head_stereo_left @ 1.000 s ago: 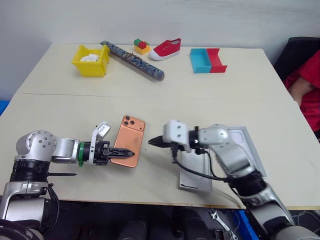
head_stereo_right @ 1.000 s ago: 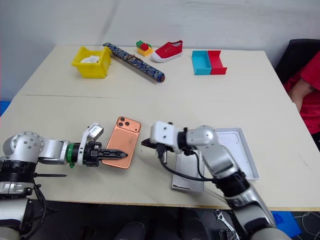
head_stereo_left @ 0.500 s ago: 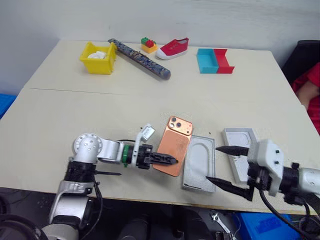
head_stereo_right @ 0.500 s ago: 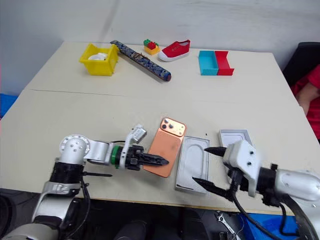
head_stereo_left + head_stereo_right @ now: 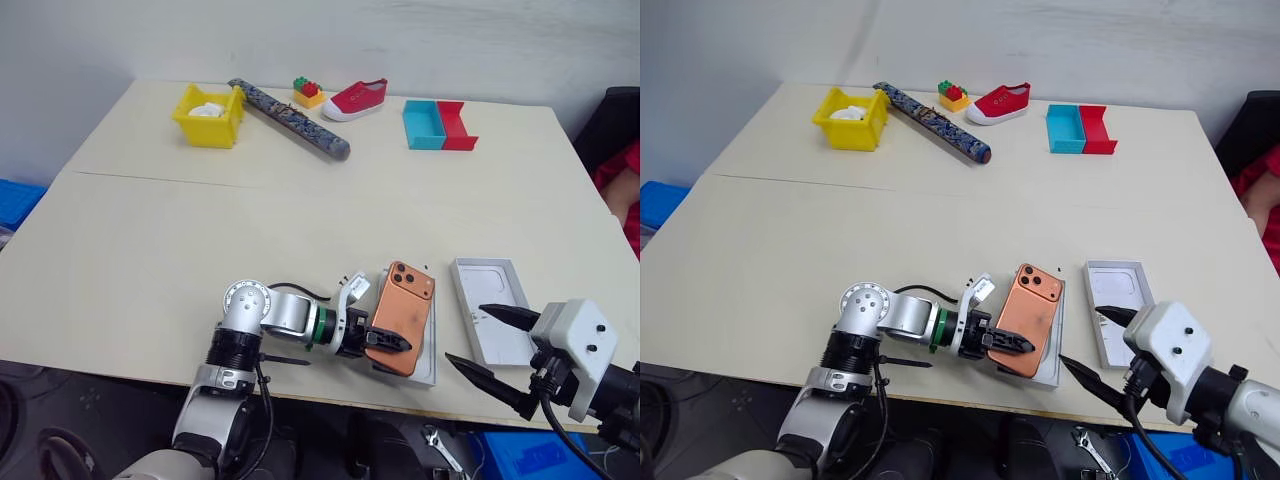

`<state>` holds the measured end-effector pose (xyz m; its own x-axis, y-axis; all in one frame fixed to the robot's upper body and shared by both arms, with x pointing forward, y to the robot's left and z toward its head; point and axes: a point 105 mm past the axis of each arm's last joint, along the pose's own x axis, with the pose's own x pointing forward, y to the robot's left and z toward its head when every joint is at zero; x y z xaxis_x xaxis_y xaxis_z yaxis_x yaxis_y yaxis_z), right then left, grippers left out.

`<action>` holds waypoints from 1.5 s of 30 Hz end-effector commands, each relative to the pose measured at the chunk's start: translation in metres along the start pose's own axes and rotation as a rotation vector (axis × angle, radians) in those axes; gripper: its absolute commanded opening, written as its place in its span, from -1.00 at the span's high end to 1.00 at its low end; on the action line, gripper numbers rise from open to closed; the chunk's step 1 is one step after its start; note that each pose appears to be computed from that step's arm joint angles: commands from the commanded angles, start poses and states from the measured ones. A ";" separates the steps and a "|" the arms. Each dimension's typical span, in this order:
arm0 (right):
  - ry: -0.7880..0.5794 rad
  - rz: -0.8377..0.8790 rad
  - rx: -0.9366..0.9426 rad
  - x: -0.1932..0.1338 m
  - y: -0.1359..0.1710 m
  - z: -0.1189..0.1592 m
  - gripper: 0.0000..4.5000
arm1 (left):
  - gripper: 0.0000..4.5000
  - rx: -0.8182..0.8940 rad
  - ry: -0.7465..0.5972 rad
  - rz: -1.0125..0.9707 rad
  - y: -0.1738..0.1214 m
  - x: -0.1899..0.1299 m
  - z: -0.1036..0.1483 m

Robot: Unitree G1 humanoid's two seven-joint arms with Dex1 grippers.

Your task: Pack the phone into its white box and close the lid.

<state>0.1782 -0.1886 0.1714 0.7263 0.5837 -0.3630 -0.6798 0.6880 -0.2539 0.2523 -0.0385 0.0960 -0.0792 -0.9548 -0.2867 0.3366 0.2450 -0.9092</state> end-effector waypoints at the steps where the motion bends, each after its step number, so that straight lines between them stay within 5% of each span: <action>1: -0.014 -0.011 -0.058 -0.002 0.001 0.009 -1.00 | 0.95 0.012 -0.007 -0.019 -0.009 0.005 0.004; 8: -0.007 -0.019 -0.065 0.000 -0.001 0.007 -1.00 | 0.95 -0.019 0.016 -0.057 -0.011 0.007 0.002; 23: -0.026 -0.035 -0.049 0.006 0.001 0.004 -1.00 | -0.98 0.171 0.168 -0.100 -0.033 -0.001 -0.006; 45: -0.048 -0.066 -0.026 0.008 0.003 0.002 -1.00 | -0.98 0.429 0.267 -0.045 -0.037 0.003 0.000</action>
<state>0.1837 -0.1854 0.1647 0.7702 0.5471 -0.3278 -0.6319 0.7247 -0.2750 0.2424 -0.0454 0.1162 -0.3046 -0.8744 -0.3778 0.6157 0.1219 -0.7785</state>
